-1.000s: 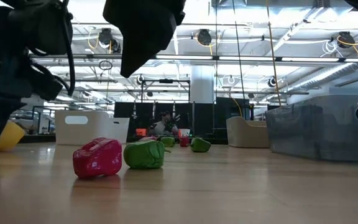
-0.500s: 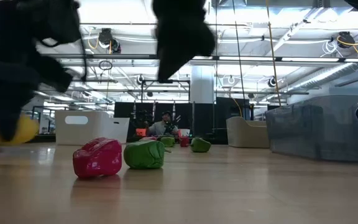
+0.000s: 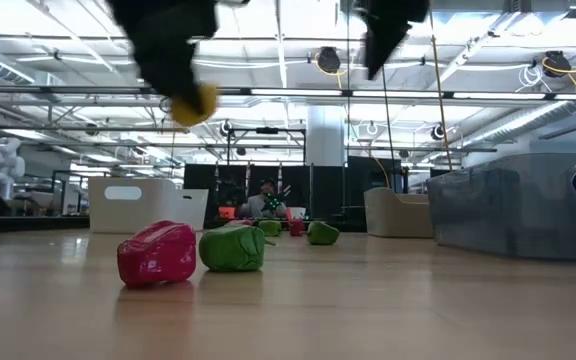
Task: Sort produce into baskets
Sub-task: Put the yellow lemon into the gray bin
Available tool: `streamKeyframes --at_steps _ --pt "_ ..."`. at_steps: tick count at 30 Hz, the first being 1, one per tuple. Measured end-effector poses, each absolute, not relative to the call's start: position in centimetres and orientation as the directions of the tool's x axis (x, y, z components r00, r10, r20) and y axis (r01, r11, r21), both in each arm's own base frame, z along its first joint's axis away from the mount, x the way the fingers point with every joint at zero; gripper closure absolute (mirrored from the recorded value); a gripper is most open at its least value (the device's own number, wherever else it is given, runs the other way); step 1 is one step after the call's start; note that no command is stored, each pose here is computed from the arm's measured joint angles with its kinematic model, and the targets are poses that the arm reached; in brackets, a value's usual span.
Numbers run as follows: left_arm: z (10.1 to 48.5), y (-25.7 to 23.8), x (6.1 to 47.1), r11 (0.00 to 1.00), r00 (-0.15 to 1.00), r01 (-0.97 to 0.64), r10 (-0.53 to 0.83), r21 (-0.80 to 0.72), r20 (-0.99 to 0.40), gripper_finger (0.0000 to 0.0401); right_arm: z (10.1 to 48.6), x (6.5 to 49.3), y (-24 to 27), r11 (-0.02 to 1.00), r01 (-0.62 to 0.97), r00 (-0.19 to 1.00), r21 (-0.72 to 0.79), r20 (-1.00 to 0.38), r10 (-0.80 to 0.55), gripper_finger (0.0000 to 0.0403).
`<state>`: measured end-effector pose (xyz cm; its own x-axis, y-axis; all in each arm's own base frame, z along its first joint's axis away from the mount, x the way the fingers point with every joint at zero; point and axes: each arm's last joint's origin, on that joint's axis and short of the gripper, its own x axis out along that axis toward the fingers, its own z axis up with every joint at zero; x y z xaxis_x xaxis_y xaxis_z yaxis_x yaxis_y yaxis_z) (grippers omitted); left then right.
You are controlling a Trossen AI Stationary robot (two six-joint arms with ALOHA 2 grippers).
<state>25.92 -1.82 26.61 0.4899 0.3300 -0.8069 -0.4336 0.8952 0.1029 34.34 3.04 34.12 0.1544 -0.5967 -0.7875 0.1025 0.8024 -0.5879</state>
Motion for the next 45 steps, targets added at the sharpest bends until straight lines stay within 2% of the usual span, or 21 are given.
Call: streamKeyframes --at_steps 3,6,11,14,19,23,29,34,45 --pt "27.7 -0.7 27.5 0.916 0.618 -0.391 0.335 0.091 -0.711 0.0169 35.0 29.4 0.2 0.783 0.312 0.169 -0.538 -0.780 -0.603 0.0090" --pt "28.1 0.9 29.3 0.935 0.719 -0.351 0.310 0.060 -0.622 0.0169 34.4 25.0 -1.2 0.744 0.513 0.244 -0.428 -0.758 -0.604 0.0090" --pt "27.8 4.3 32.5 0.957 0.848 -0.290 0.253 -0.010 -0.466 0.0168 30.7 19.5 -1.0 0.711 0.660 0.374 -0.243 -0.714 -0.592 0.0090" --pt "26.5 6.7 34.9 0.964 0.899 -0.258 0.215 -0.064 -0.381 0.0168 27.9 17.4 -0.9 0.705 0.687 0.427 -0.173 -0.689 -0.585 0.0090" --pt "24.7 11.4 40.3 0.956 0.891 -0.272 0.209 -0.106 -0.402 0.0168 24.9 15.2 -1.2 0.688 0.715 0.467 -0.125 -0.646 -0.604 0.0090" --pt "23.8 14.9 44.6 0.951 0.897 -0.286 0.222 -0.117 -0.383 0.0168 24.6 14.3 -1.6 0.643 0.752 0.451 -0.144 -0.599 -0.662 0.0090" --pt "21.1 18.2 49.3 0.956 0.898 -0.249 0.167 -0.157 -0.408 0.0168 25.0 13.8 -1.7 0.644 0.752 0.464 -0.138 -0.583 -0.667 0.0090" --pt "20.3 19.1 51.0 0.951 0.902 -0.254 0.167 -0.177 -0.399 0.0168 25.0 13.8 -1.7 0.657 0.737 0.465 -0.160 -0.586 -0.664 0.0090" --pt "19.5 19.2 50.7 0.952 0.873 -0.260 0.160 -0.162 -0.462 0.0168 25.0 13.8 -1.7 0.660 0.734 0.470 -0.160 -0.582 -0.664 0.0090"
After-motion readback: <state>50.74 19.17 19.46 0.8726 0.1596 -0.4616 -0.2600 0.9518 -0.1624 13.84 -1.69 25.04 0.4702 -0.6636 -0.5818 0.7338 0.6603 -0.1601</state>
